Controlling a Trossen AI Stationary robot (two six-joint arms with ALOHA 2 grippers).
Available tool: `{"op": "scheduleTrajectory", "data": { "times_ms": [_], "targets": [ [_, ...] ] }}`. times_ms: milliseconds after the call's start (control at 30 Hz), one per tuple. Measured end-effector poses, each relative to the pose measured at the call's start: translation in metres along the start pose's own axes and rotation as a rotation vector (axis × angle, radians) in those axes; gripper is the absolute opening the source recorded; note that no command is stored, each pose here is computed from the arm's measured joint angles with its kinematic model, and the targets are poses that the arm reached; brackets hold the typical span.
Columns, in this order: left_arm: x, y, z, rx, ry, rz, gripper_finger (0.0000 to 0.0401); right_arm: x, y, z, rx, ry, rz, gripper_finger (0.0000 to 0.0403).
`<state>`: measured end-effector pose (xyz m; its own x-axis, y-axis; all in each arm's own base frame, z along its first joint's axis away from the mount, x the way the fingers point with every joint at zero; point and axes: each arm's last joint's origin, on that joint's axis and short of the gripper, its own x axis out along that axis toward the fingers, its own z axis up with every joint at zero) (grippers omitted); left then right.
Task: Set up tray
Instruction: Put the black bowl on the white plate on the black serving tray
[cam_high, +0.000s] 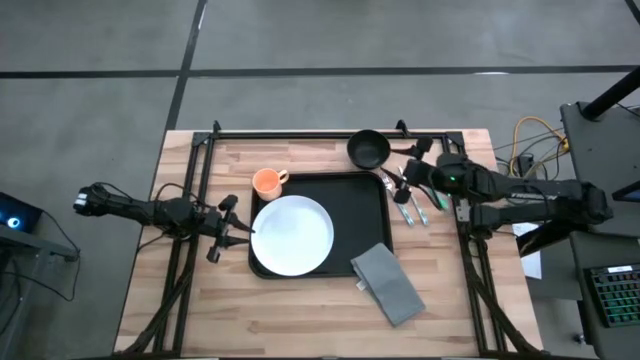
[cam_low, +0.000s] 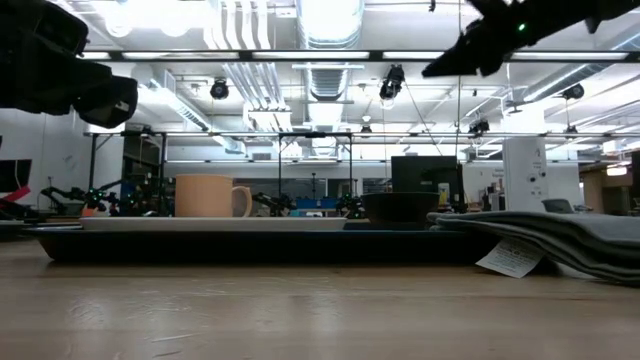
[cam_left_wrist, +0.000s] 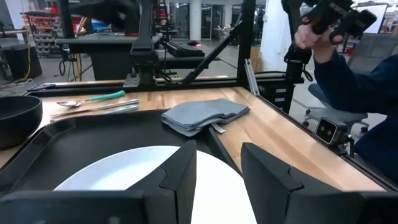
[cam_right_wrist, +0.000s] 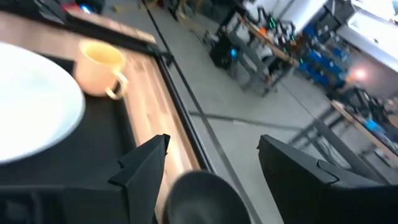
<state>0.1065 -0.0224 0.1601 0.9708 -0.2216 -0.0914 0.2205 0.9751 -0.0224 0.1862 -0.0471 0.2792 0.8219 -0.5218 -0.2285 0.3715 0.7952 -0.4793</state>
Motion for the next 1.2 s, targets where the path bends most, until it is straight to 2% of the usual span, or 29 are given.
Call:
{"op": "scheduleTrajectory", "data": {
  "times_ms": [167,367,533,733,967,1200],
  "targets": [
    [0.000,0.000,0.000,0.000,0.000,0.000,0.0109,0.021,-0.010,-0.007,0.021,0.075,-0.011,0.0244],
    [0.000,0.000,0.000,0.000,0.000,0.000,0.0109,0.047,-0.019,-0.013,0.092,0.078,0.164,0.0236],
    [0.000,0.000,0.000,0.000,0.000,0.000,0.0109,0.070,-0.021,-0.026,0.108,0.184,0.261,0.0235],
    [0.000,0.000,0.000,0.000,0.000,0.000,0.0109,0.095,-0.024,-0.044,0.076,0.296,0.278,0.0229],
    [0.000,0.000,0.000,0.000,0.000,0.000,0.0109,0.117,-0.030,-0.057,0.109,0.346,0.311,0.0224],
    [0.000,0.000,0.000,-0.001,0.001,0.000,0.0109,0.130,-0.023,-0.073,0.128,0.418,0.357,0.0224]
  ]
}}
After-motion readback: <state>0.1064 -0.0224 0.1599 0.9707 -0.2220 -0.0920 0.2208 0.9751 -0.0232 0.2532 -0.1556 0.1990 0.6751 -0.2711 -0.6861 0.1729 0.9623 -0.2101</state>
